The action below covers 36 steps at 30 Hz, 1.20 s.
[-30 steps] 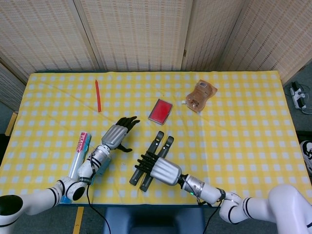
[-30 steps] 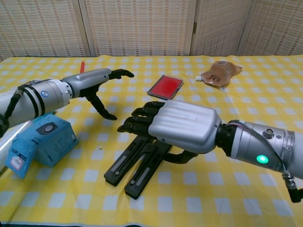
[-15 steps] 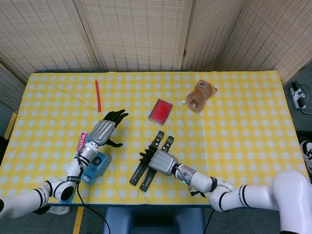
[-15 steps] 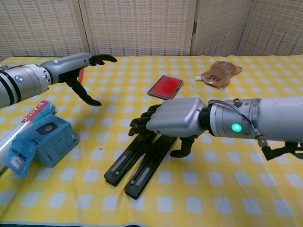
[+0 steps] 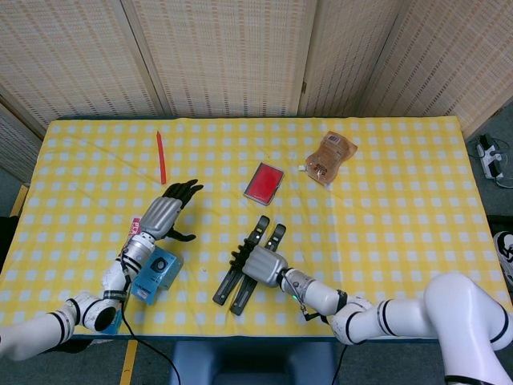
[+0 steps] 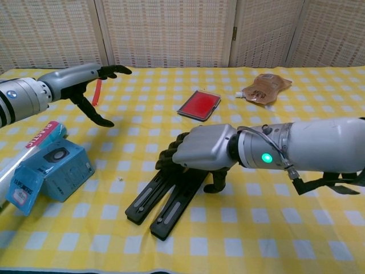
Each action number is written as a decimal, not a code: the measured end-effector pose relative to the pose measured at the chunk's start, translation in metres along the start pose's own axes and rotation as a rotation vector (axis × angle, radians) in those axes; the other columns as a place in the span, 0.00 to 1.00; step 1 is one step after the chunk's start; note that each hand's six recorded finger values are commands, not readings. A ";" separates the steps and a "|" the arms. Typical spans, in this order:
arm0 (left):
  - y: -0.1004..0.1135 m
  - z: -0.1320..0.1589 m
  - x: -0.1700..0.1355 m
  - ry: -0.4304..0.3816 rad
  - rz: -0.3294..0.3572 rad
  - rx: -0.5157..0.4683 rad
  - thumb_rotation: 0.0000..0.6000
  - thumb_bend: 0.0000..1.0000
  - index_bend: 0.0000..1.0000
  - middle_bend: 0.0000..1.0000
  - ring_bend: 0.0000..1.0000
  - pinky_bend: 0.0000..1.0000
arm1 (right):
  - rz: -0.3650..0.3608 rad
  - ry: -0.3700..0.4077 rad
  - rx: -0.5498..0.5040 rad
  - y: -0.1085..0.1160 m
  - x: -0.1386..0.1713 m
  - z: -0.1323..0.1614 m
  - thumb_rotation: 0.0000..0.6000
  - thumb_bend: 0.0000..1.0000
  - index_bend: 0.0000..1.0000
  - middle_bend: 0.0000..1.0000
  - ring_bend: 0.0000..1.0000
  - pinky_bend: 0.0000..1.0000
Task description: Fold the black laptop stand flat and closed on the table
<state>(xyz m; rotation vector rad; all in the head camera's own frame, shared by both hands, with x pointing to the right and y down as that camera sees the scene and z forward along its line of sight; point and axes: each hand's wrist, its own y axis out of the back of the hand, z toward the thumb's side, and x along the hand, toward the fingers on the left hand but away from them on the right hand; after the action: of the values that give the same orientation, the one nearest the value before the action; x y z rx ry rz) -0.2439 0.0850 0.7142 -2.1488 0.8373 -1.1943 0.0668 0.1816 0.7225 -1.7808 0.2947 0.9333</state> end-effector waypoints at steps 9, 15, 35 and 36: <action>0.004 -0.006 -0.003 0.012 0.013 -0.008 1.00 0.09 0.00 0.01 0.00 0.00 | -0.079 0.010 0.052 0.010 -0.009 0.006 1.00 0.38 0.39 0.40 0.23 0.13; 0.006 -0.008 -0.005 0.015 0.017 -0.010 1.00 0.09 0.00 0.01 0.00 0.00 | -0.166 0.030 0.044 0.022 -0.016 0.009 1.00 0.38 0.42 0.43 0.25 0.13; 0.026 -0.023 -0.028 0.067 0.087 0.037 1.00 0.10 0.00 0.01 0.00 0.00 | -0.313 -0.224 -0.127 0.019 0.065 -0.052 1.00 0.38 0.00 0.11 0.10 0.07; 0.028 -0.025 -0.031 0.075 0.097 0.048 1.00 0.10 0.00 0.01 0.00 0.00 | -0.325 -0.252 -0.136 0.018 0.076 -0.059 1.00 0.38 0.00 0.12 0.11 0.07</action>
<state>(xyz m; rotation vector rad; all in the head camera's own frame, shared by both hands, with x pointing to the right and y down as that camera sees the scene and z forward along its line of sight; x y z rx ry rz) -0.2860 0.0854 0.6889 -2.0122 0.9244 -1.2390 0.1329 0.1397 0.6646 -1.7432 -0.2176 0.9443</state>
